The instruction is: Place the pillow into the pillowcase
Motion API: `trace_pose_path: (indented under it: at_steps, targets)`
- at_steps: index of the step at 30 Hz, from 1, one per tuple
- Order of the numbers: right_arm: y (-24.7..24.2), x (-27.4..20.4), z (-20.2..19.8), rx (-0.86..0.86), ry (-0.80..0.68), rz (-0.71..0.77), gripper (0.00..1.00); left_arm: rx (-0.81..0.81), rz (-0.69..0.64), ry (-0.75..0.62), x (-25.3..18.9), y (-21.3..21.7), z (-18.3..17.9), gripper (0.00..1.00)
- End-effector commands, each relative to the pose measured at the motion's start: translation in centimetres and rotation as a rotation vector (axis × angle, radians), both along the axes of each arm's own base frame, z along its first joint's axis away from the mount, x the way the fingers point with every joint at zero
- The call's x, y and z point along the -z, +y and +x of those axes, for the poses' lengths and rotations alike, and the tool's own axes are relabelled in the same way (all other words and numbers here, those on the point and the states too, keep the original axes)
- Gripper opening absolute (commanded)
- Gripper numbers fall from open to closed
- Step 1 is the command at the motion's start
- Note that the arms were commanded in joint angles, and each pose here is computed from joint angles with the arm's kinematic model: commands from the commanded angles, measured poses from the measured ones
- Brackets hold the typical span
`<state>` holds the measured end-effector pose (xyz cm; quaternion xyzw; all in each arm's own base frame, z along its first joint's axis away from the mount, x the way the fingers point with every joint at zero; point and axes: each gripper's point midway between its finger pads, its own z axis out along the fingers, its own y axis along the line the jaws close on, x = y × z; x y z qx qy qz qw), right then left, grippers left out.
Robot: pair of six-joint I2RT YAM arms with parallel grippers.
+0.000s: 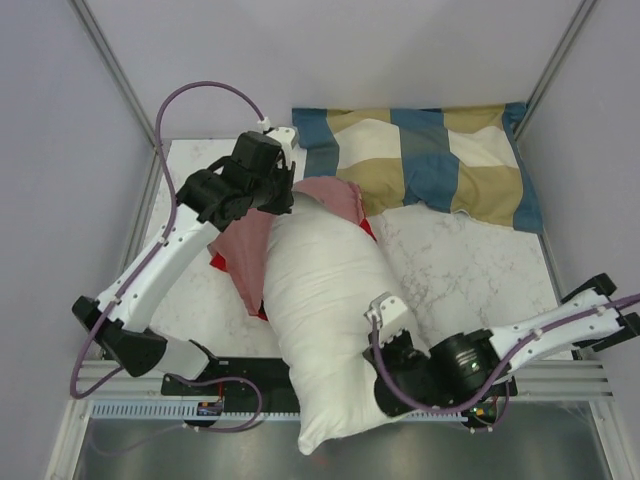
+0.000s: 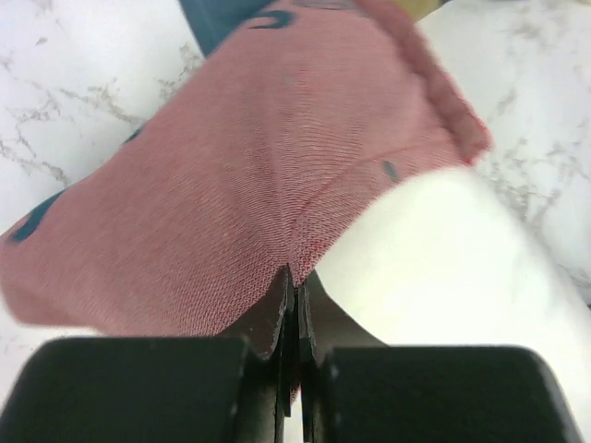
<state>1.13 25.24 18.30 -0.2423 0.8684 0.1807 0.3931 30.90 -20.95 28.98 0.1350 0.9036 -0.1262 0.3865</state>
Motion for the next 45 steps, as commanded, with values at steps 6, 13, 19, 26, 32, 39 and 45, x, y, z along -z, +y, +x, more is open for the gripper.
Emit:
trace_pose_path:
  at_steps: [6, 13, 19, 26, 32, 39, 45]
  targets:
    - [2.2, -5.3, 11.9, 0.064, -0.134, 0.116, 0.00, 0.160, -0.210, -0.077, -6.6, -2.0, -6.4, 0.02]
    - [4.9, -7.5, 22.2, 0.067, -0.189, 0.044, 0.05, 0.096, -0.157, -0.032, -3.7, -1.1, -6.5, 0.02]
    - [1.9, -9.7, 22.0, 0.142, -0.196, 0.152, 0.66, 0.055, -0.033, 0.014, 2.0, -0.8, -4.7, 0.02]
    - [-7.5, -8.8, 21.7, 0.388, -0.099, 0.223, 0.93, -0.068, 0.055, 0.152, 8.6, -1.1, -3.2, 0.02]
    - [-10.8, -4.0, 22.2, 0.466, 0.061, 0.308, 0.98, -0.092, 0.030, 0.197, 11.8, -1.7, -3.4, 0.02]
    - [-6.5, -3.5, 22.2, 0.179, 0.150, 0.352, 0.98, -0.044, -0.011, 0.155, 10.4, -2.7, -4.1, 0.02]
    - [-2.3, 1.2, 21.7, 0.080, 0.174, 0.176, 0.91, 0.030, -0.044, 0.093, 7.4, -4.8, -4.8, 0.02]
